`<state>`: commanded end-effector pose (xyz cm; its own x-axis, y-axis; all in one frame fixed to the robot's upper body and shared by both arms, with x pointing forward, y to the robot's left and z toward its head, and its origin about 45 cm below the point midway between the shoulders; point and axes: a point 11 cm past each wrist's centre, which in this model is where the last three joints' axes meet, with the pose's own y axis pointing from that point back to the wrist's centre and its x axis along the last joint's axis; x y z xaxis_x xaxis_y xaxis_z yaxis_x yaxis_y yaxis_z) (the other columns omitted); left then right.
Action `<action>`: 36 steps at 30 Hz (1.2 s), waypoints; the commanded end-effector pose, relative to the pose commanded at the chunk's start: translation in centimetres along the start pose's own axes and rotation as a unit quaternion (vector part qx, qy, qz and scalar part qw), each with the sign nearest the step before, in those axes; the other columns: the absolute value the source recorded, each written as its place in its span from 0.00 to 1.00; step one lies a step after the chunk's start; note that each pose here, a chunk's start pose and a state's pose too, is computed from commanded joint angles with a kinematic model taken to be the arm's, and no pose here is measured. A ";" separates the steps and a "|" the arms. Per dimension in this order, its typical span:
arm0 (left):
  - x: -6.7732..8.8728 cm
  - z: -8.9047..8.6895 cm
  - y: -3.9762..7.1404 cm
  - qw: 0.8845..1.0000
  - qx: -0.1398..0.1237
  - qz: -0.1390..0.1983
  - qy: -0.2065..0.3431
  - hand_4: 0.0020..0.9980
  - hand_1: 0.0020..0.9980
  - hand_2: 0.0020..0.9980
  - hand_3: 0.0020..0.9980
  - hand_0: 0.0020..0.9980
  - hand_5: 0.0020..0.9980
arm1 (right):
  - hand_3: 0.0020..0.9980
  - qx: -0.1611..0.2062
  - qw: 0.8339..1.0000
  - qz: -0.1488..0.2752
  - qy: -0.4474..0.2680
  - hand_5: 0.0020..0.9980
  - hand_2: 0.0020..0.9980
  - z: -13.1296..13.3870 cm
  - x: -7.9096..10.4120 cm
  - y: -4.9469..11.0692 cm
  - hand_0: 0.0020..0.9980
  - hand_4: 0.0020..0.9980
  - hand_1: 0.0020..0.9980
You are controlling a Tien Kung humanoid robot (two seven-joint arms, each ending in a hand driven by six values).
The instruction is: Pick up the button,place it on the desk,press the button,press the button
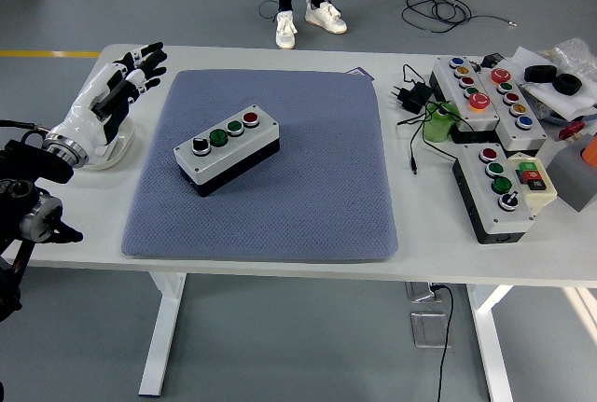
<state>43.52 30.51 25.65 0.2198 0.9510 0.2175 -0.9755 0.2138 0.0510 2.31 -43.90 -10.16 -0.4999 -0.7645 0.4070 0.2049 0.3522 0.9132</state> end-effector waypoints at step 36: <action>-5.3 -4.3 -1.9 0.918 0.184 -0.041 -0.349 1.00 1.00 1.00 1.00 1.00 0.67 | 0.60 -0.004 1.000 -0.001 -0.001 0.40 0.55 0.3 0.0 -0.1 0.65 0.28 0.51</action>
<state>44.17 26.00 20.23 0.3652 0.5321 0.7639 -0.9171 0.0649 0.3932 2.07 -43.74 -10.23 -0.5013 -0.7645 0.4053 0.2111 0.3462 0.9141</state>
